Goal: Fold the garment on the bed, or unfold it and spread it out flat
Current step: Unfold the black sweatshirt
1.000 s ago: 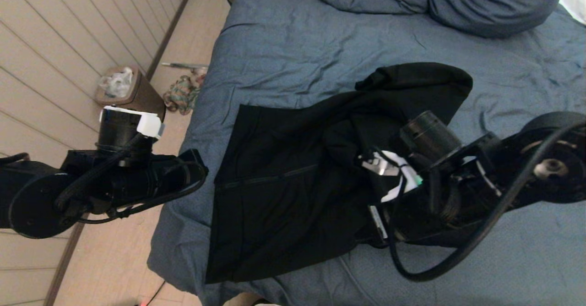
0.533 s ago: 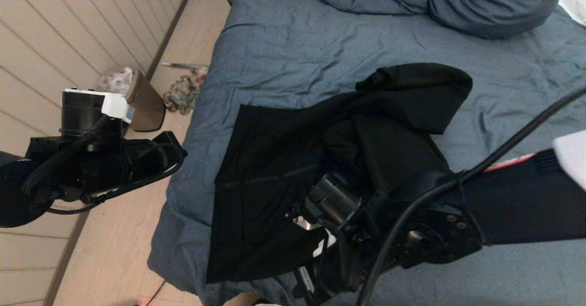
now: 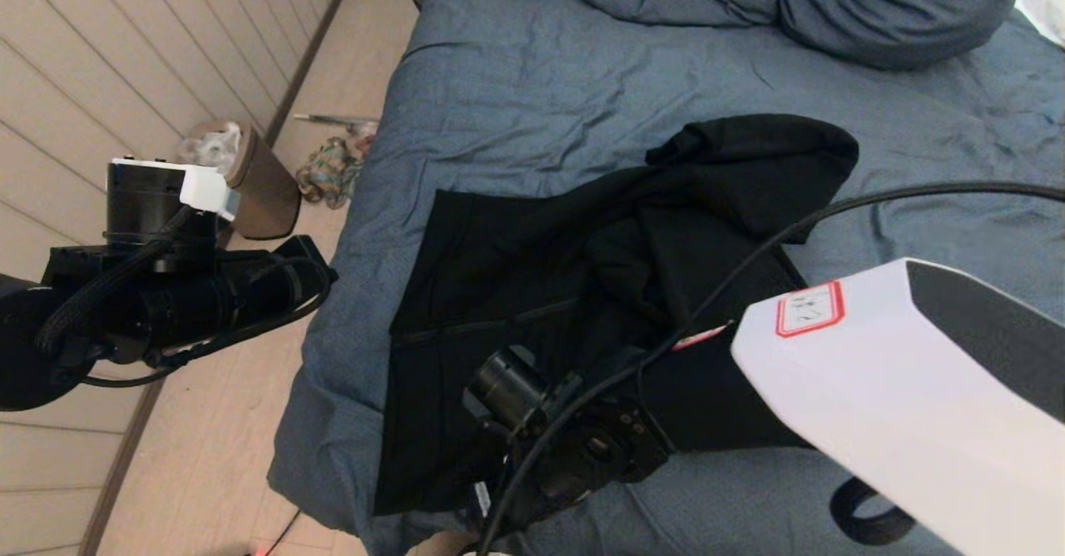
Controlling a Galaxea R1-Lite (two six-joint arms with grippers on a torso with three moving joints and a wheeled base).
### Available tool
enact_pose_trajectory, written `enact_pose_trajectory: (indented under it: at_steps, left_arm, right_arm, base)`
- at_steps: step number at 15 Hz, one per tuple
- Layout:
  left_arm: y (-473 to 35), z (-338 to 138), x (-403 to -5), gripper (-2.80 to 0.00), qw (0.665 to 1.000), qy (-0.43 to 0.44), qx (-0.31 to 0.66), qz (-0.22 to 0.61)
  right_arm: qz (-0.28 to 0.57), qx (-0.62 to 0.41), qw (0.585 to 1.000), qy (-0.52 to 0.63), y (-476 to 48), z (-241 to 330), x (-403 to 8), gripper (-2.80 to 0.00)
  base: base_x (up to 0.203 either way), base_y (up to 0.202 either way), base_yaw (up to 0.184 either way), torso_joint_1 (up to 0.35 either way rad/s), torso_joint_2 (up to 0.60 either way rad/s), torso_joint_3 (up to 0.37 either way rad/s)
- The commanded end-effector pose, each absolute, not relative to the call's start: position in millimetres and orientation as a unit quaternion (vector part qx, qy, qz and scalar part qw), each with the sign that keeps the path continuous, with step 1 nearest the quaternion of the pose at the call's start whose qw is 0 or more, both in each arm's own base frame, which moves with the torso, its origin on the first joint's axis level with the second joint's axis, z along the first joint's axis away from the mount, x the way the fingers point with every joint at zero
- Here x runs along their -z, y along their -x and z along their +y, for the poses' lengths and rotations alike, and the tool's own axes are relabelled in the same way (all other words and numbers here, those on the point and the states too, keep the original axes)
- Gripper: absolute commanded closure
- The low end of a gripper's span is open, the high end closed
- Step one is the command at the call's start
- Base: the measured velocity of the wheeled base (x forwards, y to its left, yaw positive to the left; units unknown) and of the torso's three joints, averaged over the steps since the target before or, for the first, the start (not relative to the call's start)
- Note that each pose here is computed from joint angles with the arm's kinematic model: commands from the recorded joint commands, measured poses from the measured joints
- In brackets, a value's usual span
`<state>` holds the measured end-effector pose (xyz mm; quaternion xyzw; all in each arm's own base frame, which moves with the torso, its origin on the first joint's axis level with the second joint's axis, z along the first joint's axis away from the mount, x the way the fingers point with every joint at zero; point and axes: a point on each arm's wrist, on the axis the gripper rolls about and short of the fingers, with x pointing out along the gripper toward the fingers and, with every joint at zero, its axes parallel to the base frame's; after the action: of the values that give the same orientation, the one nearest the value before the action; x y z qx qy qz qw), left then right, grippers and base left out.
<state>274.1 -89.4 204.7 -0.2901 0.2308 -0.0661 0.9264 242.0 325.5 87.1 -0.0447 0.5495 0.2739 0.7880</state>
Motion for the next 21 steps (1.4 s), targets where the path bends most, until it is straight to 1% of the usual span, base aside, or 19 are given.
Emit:
enact_pose_trajectory:
  at_steps: [1,6,7,8,18,21]
  left_arm:
    - [-273.9,-89.2,-204.7,0.00,0.926,0.292,0.065,0.230]
    - [-274.9,-89.9,-202.8,0.00,0.925,0.292,0.066,0.233]
    - [-274.9,-89.7,-202.4,0.00,0.925,0.292,0.066,0.234]
    - [-274.6,-89.5,-202.8,0.00,0.925,0.292,0.066,0.233]
    - [-272.3,-89.3,-204.3,0.00,0.925,0.294,0.069,0.231]
    - [-272.3,-89.3,-204.3,0.00,0.925,0.293,0.069,0.231]
  right_arm:
    - [0.551,-0.261,0.792,0.042,-248.3,337.0,-75.2,-2.80]
    - [0.507,-0.197,0.835,0.082,-252.3,353.7,-57.9,-2.80]
    - [0.504,-0.197,0.837,0.083,-251.4,356.0,-56.8,-1.79]
    - [0.500,-0.198,0.839,0.080,-252.8,357.2,-57.6,0.00]
    - [0.485,-0.200,0.849,0.063,-258.4,356.4,-74.1,0.00]
    - [0.471,-0.202,0.858,0.041,-255.9,350.4,-96.4,0.00]
  base:
    - [0.000,0.000,0.000,0.000,0.00,0.000]
    - [0.000,0.000,0.000,0.000,0.00,0.000]
    - [0.000,0.000,0.000,0.000,0.00,0.000]
    - [0.000,0.000,0.000,0.000,0.00,0.000]
    - [0.000,0.000,0.000,0.000,0.00,0.000]
    - [0.000,0.000,0.000,0.000,0.00,0.000]
